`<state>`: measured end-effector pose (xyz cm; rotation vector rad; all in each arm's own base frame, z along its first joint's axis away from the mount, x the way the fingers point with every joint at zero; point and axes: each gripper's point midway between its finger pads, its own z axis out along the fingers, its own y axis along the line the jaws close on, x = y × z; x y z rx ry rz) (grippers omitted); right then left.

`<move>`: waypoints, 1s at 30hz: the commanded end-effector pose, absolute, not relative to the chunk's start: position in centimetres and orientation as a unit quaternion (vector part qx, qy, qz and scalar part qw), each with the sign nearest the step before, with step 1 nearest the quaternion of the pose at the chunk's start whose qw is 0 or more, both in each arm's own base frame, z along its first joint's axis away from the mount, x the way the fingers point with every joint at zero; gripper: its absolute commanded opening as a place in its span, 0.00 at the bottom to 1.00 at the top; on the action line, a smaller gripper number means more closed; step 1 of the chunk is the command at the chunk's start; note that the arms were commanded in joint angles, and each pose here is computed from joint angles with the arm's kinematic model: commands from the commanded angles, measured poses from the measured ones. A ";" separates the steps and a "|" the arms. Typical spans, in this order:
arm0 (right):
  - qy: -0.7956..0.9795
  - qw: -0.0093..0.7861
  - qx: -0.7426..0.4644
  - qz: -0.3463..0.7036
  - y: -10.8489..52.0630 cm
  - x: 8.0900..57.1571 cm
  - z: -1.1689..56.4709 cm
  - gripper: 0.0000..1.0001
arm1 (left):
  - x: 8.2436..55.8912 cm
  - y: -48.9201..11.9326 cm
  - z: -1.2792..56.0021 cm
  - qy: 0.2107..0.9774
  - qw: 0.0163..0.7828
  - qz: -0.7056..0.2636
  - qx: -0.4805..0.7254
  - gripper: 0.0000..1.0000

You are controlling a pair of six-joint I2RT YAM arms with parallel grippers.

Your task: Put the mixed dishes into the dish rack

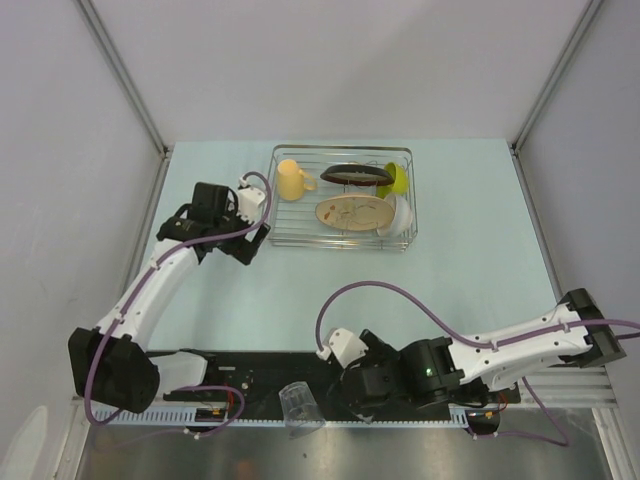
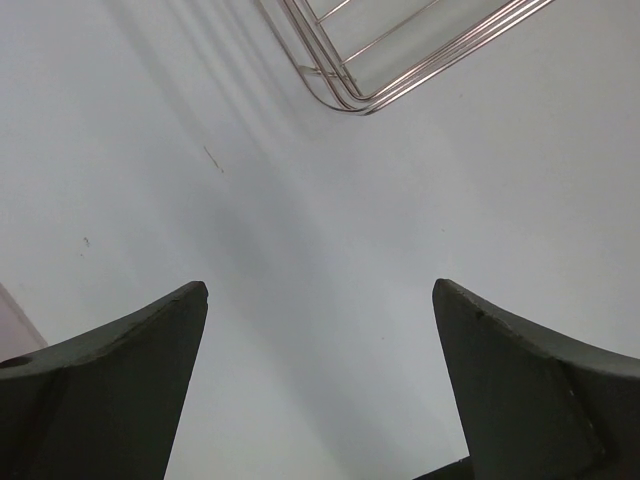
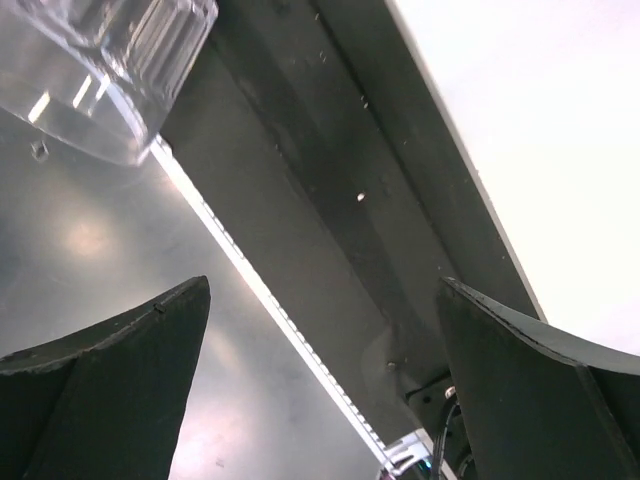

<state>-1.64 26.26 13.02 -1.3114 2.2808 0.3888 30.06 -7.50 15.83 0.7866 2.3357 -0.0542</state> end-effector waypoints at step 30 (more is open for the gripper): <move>0.718 0.237 -0.620 0.211 36.4 -6.5 13.7 0.97 | 28.2 -5.7 22.2 0.877 0.395 0.015 0.271 1.00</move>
